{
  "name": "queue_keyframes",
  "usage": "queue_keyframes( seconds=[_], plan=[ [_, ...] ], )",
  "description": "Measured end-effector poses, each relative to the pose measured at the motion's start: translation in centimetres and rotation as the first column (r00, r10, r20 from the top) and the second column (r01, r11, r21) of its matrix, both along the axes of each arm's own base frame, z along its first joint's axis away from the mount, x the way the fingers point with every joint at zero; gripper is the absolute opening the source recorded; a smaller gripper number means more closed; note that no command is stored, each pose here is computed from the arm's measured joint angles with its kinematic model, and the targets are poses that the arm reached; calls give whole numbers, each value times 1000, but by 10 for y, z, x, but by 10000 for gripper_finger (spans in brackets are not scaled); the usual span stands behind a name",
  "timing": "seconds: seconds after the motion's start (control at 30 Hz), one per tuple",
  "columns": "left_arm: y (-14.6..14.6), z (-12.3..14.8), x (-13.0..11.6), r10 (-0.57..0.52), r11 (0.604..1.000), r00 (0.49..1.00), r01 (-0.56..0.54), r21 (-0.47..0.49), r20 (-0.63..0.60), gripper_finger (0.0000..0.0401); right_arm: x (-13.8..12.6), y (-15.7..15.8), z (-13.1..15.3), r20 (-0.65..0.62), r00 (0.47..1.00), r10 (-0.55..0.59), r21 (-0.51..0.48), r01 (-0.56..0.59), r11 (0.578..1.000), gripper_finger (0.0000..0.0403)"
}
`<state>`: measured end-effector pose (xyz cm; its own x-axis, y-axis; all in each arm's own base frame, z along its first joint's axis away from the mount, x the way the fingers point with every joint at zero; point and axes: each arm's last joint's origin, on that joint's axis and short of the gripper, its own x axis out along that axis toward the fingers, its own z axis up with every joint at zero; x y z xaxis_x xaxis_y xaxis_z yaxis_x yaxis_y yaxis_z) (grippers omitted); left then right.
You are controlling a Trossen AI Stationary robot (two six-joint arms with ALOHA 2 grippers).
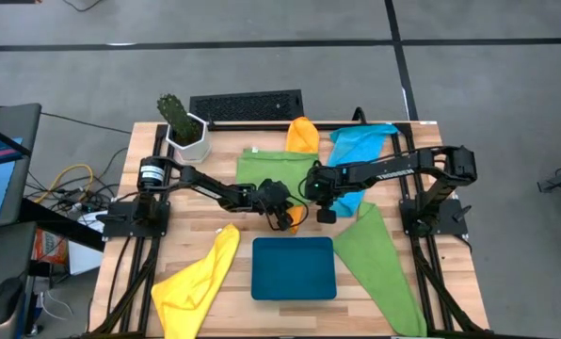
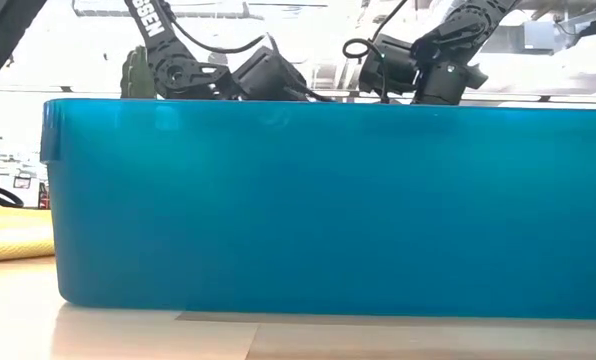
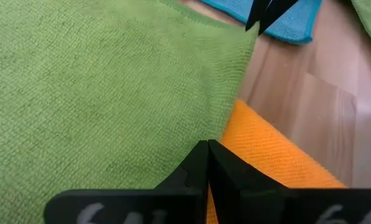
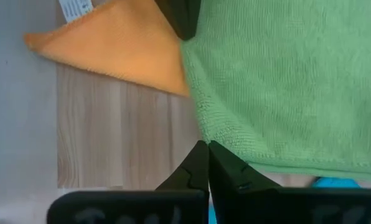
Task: Fold microfiber towels
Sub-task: Fold the top green microfiber towel
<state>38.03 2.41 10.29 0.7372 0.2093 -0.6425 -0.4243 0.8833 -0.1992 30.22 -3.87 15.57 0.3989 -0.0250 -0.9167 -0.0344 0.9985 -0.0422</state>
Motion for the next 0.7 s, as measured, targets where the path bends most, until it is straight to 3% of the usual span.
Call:
queue_keyframes(
  seconds=[0.43, 0.6, 0.7],
  plan=[
    [-1, 2, -1, -14, 999, 1000, 13, -30, -3, 0, 25, 7, 24, 183, 976, 119, -77, -106, 991, 21],
    [-2, 18, -5, -45, 997, 999, 45, -57, 4, 0, 28, 7, 24, 201, 971, 132, -88, -116, 989, 19],
    [-2, 28, -9, -43, 999, 999, 43, -26, -21, 0, 30, 7, 25, 224, 964, 144, -100, -124, 987, 22]
  ],
)
